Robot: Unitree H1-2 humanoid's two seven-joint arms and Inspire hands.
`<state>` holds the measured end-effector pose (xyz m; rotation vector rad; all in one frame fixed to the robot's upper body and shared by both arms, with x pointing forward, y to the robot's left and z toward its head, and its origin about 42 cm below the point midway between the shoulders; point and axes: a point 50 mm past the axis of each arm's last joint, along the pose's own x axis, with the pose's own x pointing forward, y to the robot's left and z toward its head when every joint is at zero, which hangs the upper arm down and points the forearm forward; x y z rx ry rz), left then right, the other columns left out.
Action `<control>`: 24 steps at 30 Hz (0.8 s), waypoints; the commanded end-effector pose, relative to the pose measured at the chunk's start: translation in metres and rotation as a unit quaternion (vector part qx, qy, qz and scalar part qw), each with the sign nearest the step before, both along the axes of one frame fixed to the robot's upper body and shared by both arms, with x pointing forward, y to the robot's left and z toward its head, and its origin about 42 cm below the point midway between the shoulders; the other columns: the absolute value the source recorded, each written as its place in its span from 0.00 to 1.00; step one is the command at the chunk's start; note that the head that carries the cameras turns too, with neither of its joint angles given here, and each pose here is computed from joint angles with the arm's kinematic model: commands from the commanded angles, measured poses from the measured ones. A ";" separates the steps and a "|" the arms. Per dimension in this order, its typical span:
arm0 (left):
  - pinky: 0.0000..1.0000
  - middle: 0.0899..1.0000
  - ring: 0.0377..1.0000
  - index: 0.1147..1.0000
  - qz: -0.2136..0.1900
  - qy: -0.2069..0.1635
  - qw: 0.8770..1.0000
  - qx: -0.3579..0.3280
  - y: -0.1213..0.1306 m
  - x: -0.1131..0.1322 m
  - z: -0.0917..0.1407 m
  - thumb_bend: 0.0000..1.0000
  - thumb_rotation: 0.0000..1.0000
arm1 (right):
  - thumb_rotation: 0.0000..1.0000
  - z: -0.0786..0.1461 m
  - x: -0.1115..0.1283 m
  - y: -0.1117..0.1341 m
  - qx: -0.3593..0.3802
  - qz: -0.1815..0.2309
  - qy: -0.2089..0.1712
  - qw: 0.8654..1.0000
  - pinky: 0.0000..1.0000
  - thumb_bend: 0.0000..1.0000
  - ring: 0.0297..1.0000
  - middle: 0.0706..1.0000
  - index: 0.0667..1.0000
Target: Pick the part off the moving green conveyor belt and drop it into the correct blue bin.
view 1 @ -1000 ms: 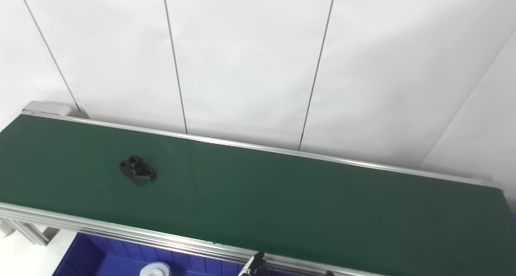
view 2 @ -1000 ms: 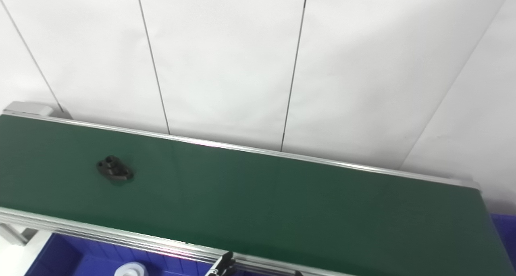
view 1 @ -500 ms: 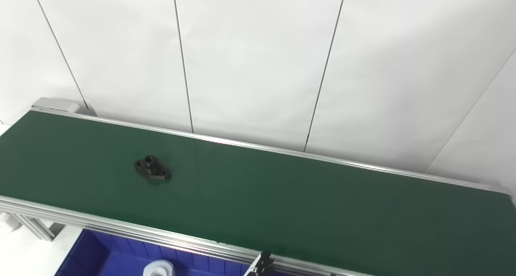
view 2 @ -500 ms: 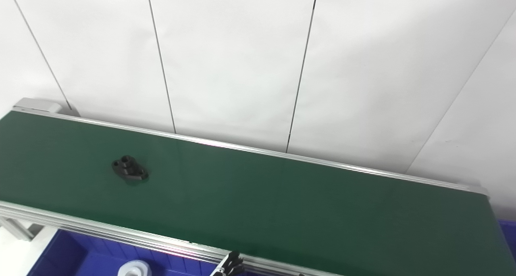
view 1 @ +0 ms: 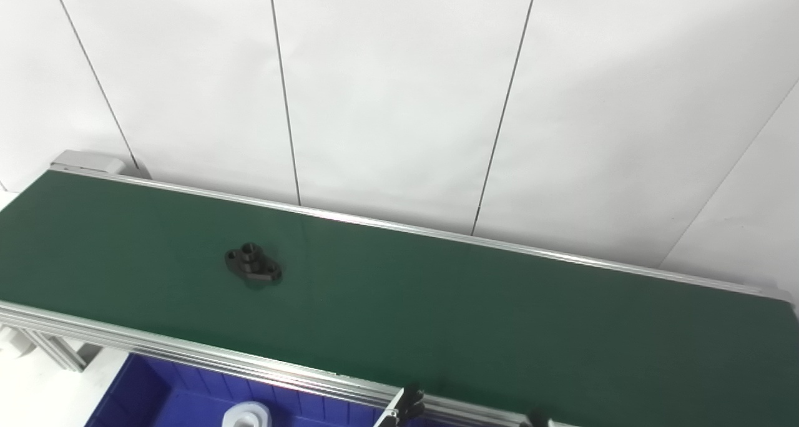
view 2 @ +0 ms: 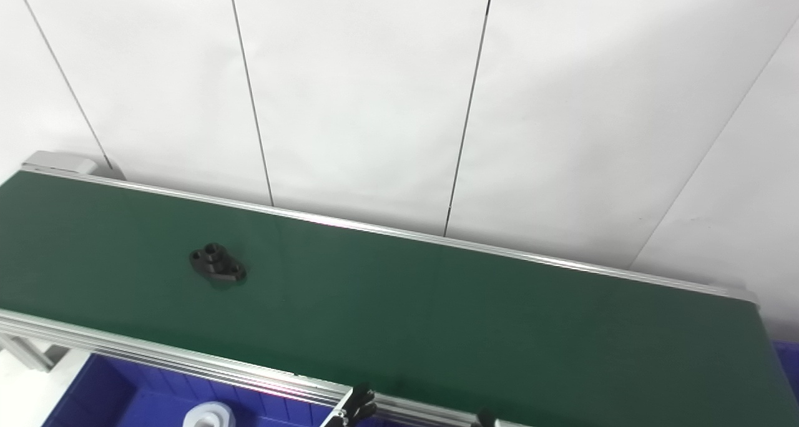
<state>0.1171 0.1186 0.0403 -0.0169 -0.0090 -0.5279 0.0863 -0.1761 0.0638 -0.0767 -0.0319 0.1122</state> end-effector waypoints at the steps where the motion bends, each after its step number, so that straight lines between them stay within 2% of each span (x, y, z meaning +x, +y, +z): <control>1: 0.89 1.00 0.97 1.00 -0.003 -0.023 1.000 -0.010 -0.003 0.002 0.011 0.97 0.72 | 0.80 0.017 0.004 0.002 -0.005 -0.005 -0.057 0.998 0.96 0.86 0.95 0.97 1.00; 3: 0.88 1.00 0.97 1.00 -0.003 -0.026 1.000 -0.008 -0.003 0.002 0.012 0.97 0.73 | 0.76 0.025 0.010 0.002 -0.022 -0.007 -0.078 0.997 0.93 0.81 0.93 0.96 1.00; 4: 0.87 1.00 0.97 1.00 -0.003 -0.027 1.000 -0.007 -0.003 0.002 0.013 0.97 0.73 | 0.72 0.028 0.012 0.002 -0.028 -0.010 -0.087 0.996 0.89 0.79 0.90 0.94 1.00; 7: 0.87 1.00 0.97 1.00 -0.005 -0.029 1.000 -0.003 -0.003 0.002 0.013 0.97 0.74 | 0.73 0.038 0.026 0.009 -0.046 -0.015 -0.114 0.992 0.83 0.81 0.85 0.92 1.00; 12: 0.88 1.00 0.97 1.00 -0.008 -0.033 0.999 -0.002 -0.003 0.003 0.013 0.96 0.74 | 0.81 0.051 0.051 0.016 -0.069 -0.006 -0.131 0.989 0.86 0.85 0.88 0.95 1.00; 16: 0.88 1.00 0.98 1.00 -0.010 -0.032 0.999 -0.003 -0.002 0.005 0.013 0.98 0.74 | 0.84 0.068 0.090 0.026 -0.094 0.007 -0.154 0.984 0.88 0.90 0.89 0.96 1.00; 24: 0.91 1.00 1.00 1.00 -0.014 -0.026 0.999 -0.015 -0.005 0.009 0.011 0.96 0.69 | 0.73 0.099 0.151 0.034 -0.168 0.041 -0.138 0.975 0.90 0.92 0.94 0.97 0.99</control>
